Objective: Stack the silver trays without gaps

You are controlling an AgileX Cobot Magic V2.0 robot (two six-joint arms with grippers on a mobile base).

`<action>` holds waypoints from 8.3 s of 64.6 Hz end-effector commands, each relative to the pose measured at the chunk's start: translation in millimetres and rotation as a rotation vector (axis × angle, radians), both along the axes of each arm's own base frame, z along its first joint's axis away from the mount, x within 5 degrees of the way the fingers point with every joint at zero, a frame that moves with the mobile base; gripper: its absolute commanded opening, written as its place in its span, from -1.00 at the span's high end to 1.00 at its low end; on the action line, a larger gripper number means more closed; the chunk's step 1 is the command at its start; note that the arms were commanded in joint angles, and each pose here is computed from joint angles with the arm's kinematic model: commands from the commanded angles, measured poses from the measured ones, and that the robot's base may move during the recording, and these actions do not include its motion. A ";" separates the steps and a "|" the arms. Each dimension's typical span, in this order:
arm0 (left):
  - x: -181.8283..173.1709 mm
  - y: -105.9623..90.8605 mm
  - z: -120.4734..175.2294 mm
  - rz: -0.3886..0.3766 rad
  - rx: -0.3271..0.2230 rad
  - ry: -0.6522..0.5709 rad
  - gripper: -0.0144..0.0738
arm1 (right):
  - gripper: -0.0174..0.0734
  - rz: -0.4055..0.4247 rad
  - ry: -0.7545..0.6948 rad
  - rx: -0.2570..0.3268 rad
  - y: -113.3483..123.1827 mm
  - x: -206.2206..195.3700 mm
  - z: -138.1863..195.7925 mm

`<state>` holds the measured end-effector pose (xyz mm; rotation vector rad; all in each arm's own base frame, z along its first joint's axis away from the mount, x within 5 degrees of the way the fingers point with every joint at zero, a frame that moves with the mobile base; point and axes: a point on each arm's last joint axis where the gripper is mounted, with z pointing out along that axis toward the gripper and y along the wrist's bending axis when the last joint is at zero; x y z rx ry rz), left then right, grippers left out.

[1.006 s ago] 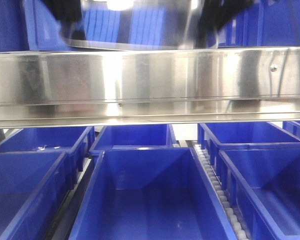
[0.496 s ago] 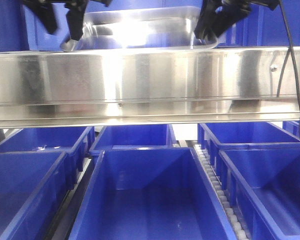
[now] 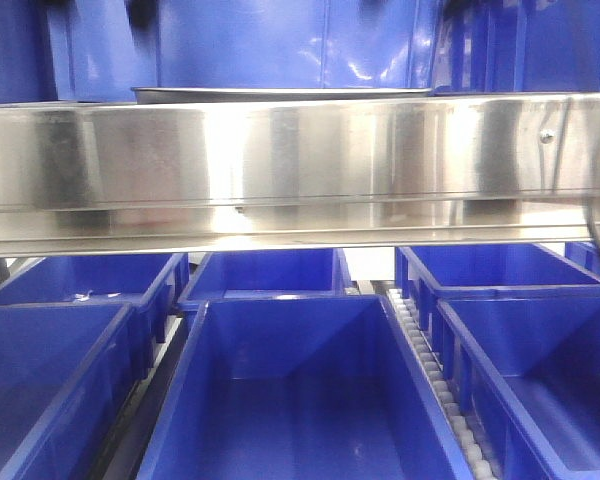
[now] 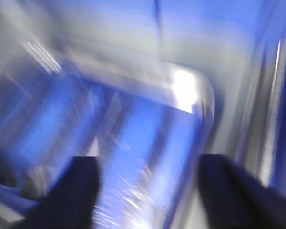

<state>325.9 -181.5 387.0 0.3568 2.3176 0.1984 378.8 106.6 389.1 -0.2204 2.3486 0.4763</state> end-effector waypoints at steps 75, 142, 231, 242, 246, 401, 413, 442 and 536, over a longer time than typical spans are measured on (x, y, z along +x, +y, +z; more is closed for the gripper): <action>-321.1 207.9 58.0 -0.241 -0.527 -0.959 0.65 | 0.79 -0.102 -0.849 0.137 -81.8 -328.6 30.2; -333.8 215.9 56.2 -0.242 -0.569 -0.985 0.65 | 0.79 -0.148 -0.978 0.075 -90.0 -340.8 36.5; -334.3 216.4 55.8 -0.240 -0.569 -0.984 0.65 | 0.79 -0.391 -0.727 -0.171 -106.3 -322.6 -191.3; -334.3 216.4 55.8 -0.240 -0.569 -0.984 0.65 | 0.79 -0.427 -0.802 -0.121 -107.3 -322.3 -183.6; -334.3 216.4 55.8 -0.240 -0.569 -0.984 0.65 | 0.79 -0.434 -0.840 -0.116 -107.7 -322.4 -180.1; -339.9 202.1 42.1 -0.217 -0.475 -0.973 0.65 | 0.79 -0.421 -0.773 -0.126 -107.1 -322.4 -186.3; -329.7 180.2 19.6 -0.187 -0.403 -0.892 0.65 | 0.79 -0.421 -0.773 -0.126 -107.1 -322.4 -186.3; -278.0 176.1 -105.3 -0.004 -0.384 -0.832 0.65 | 0.79 -0.421 -0.773 -0.126 -107.1 -322.4 -186.3; -269.6 178.2 -184.4 0.062 -0.406 -0.720 0.65 | 0.79 -0.422 -0.775 -0.125 -107.1 -322.3 -186.1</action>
